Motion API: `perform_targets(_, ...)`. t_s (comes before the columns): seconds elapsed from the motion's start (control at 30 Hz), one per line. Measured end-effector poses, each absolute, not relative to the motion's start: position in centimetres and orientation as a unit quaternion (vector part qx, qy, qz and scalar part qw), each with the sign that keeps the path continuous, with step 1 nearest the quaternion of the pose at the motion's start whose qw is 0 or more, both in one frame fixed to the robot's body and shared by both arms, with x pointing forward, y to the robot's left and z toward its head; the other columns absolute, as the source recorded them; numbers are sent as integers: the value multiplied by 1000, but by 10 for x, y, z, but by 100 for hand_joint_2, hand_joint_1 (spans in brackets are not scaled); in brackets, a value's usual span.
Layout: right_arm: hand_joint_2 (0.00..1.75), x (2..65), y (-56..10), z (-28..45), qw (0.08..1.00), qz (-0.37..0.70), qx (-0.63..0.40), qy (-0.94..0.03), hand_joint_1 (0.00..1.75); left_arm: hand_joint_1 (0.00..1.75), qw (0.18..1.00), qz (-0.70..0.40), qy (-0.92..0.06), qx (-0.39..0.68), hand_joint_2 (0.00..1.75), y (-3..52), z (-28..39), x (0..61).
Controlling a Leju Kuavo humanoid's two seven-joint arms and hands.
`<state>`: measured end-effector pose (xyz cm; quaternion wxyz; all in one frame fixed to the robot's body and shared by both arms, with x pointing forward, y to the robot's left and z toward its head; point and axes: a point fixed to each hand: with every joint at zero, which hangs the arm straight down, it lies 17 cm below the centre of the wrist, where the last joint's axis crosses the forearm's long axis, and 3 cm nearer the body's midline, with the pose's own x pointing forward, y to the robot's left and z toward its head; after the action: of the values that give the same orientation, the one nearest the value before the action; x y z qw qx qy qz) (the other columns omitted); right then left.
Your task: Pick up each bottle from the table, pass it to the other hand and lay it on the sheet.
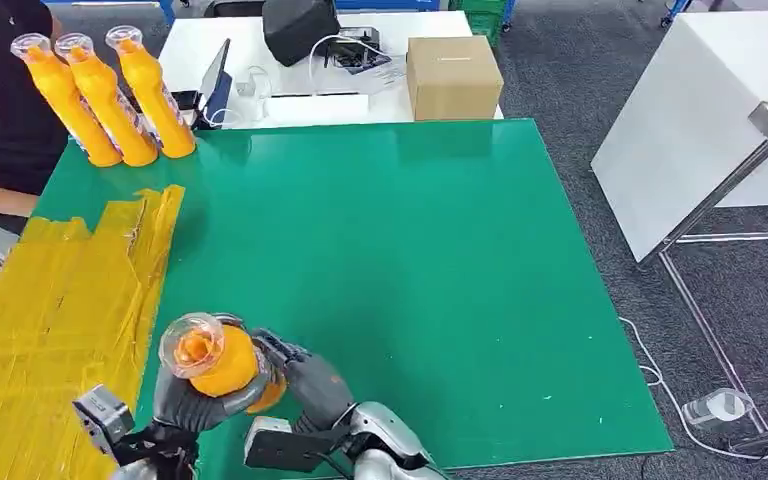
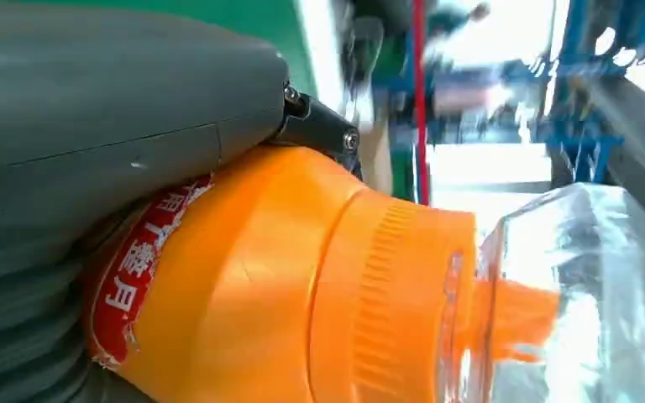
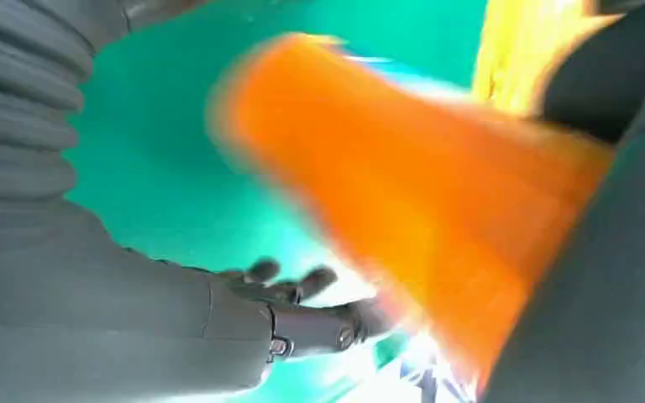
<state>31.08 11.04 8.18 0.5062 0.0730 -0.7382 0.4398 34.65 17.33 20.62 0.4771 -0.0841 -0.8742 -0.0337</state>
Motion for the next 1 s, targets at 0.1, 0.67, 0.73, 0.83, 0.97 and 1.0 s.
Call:
perform_targets(0.1, 0, 314, 89, 98, 507, 408, 59, -757, 0, 175, 451, -73, -885, 93, 175, 211, 212, 355)
perform_targets(0.67, 0, 301, 26, 184, 427, 329, 46, -841, 0, 175, 406, -222, -746, 479, 175, 344, 178, 367)
perform_targets(0.73, 0, 299, 23, 191, 417, 324, 46, -848, 0, 175, 431, -242, -728, 476, 175, 352, 157, 376)
perform_targets(0.83, 0, 298, 20, 196, 409, 324, 46, -852, 0, 175, 452, -270, -708, 470, 175, 359, 127, 384)
perform_targets(0.97, 0, 298, 20, 198, 405, 327, 53, -852, 0, 175, 480, -332, -672, 456, 175, 360, 79, 392)
perform_targets(1.0, 0, 299, 20, 199, 404, 328, 55, -852, 0, 175, 483, -346, -665, 451, 175, 358, 68, 394)
